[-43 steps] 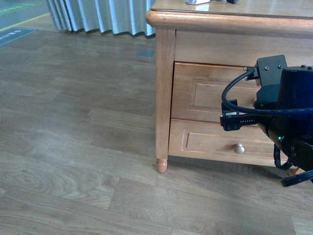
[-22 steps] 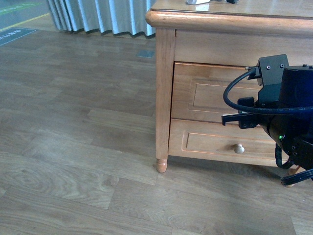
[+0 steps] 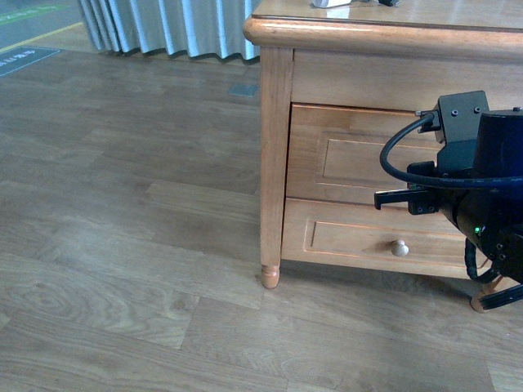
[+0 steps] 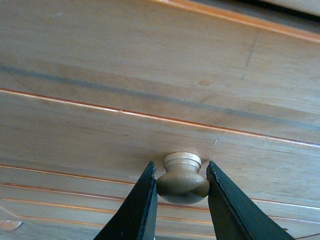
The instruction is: Put charger into drawer
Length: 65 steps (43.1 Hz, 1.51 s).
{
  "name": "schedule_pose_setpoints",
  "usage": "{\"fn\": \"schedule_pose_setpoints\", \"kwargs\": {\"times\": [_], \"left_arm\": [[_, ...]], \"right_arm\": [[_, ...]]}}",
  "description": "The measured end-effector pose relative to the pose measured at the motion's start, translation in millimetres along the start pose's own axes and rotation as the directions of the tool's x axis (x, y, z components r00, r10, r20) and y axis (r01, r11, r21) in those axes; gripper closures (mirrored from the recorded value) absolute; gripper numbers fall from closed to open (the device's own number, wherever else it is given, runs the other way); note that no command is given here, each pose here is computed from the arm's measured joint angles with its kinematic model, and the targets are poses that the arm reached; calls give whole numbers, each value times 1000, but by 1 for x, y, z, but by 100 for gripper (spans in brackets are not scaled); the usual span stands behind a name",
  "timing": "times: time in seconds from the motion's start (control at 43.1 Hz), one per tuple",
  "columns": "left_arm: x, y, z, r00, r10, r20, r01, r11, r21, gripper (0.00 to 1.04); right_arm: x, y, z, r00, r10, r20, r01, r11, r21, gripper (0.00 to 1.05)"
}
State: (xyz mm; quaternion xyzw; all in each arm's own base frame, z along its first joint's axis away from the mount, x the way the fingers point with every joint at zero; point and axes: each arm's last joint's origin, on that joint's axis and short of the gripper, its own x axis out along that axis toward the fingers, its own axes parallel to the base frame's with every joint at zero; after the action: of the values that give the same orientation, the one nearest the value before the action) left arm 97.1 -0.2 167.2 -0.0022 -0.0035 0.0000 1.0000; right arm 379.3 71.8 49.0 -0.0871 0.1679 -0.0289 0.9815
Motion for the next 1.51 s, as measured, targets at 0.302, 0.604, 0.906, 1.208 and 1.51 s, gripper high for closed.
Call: {"fn": "schedule_pose_setpoints", "kwargs": {"times": [0.302,0.604,0.906,1.208,1.51], "left_arm": [[0,0,0,1000,0,0,0,1000,0,6],[0,0,0,1000,0,0,0,1000,0,6],[0,0,0,1000,0,0,0,1000,0,6],[0,0,0,1000,0,0,0,1000,0,6],[0,0,0,1000,0,0,0,1000,0,6]], "right_arm": [[-56,-9,-8,991,100,-91,-97,995,38,81],[-120,-28,-26,962,222,-157,-216,975,52,82],[-153,-37,-40,951,257,-174,-248,966,69,73],[-184,-52,-27,936,312,-164,-301,950,87,22],[-220,-79,6,967,249,-58,-244,966,85,8]]}}
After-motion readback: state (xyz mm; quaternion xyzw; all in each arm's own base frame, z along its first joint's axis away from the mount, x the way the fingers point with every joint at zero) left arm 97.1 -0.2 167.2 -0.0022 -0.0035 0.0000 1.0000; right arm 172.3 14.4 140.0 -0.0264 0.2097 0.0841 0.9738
